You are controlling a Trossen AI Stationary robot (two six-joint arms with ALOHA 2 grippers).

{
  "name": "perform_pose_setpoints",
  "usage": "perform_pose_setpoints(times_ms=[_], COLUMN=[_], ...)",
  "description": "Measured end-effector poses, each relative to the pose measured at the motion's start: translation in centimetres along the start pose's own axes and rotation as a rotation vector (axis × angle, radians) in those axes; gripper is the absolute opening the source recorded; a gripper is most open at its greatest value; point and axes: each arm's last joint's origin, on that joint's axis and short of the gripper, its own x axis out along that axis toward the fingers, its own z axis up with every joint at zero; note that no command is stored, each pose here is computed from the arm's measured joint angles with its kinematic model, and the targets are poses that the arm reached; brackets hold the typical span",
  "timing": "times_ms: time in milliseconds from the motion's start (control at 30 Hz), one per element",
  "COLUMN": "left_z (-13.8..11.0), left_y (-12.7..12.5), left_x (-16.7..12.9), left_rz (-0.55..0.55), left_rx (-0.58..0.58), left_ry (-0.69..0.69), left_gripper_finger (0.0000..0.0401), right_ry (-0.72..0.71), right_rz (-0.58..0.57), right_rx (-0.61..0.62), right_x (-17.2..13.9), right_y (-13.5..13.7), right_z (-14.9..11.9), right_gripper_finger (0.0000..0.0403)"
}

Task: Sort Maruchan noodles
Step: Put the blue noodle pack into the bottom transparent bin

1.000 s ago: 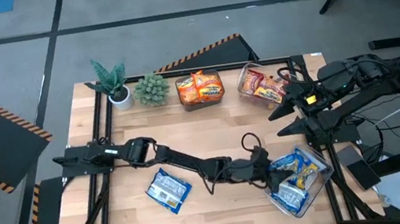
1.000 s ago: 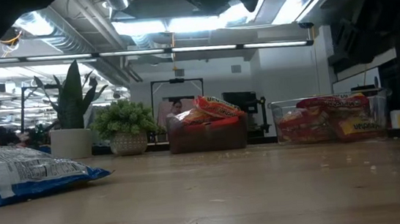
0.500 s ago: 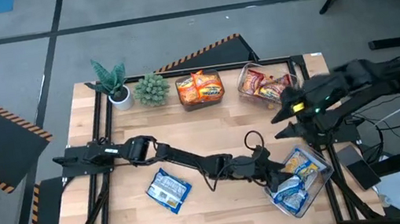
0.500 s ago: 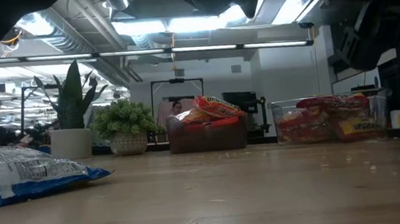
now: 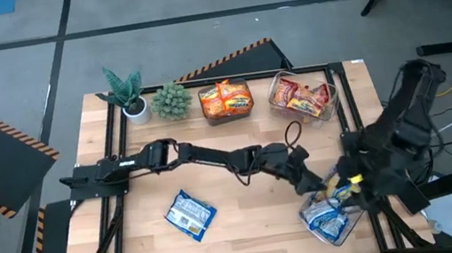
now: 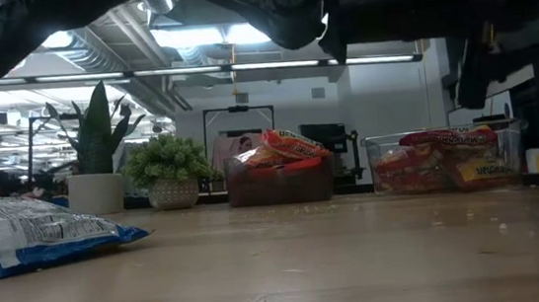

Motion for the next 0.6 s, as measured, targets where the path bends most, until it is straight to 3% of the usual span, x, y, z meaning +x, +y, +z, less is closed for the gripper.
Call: perform_pose_setpoints(times_ms=[133,233,433,600], left_z=[0.3,0.6,3.2,4.5], left_y=[0.6,0.5,-2.4,-5.7], left_x=[-0.2,-0.4,-1.9,-2.9], left_rz=[-0.011,-0.039,-0.147,-0.224], left_rx=[-0.004,-0.001,0.030,0.089], left_ry=[0.058,0.078,0.107,0.116], left_gripper_finger=[0.0287,0.0286,0.0286,0.0286], right_ry=[-0.122,-0.164,-0.051,0.032], right_rz=[-0.066,-0.130,-0.306,-0.456], right_rx=[-0.002,-0.070,-0.297,-0.343], right_x=[0.0,1.4,7.8,12.3], right_y=[0.8,1.8,3.6,3.5], right_z=[-2.0,-3.3,-5.6,-6.7], right_gripper_finger=[0.0282,0.0282,0.0282,0.0282])
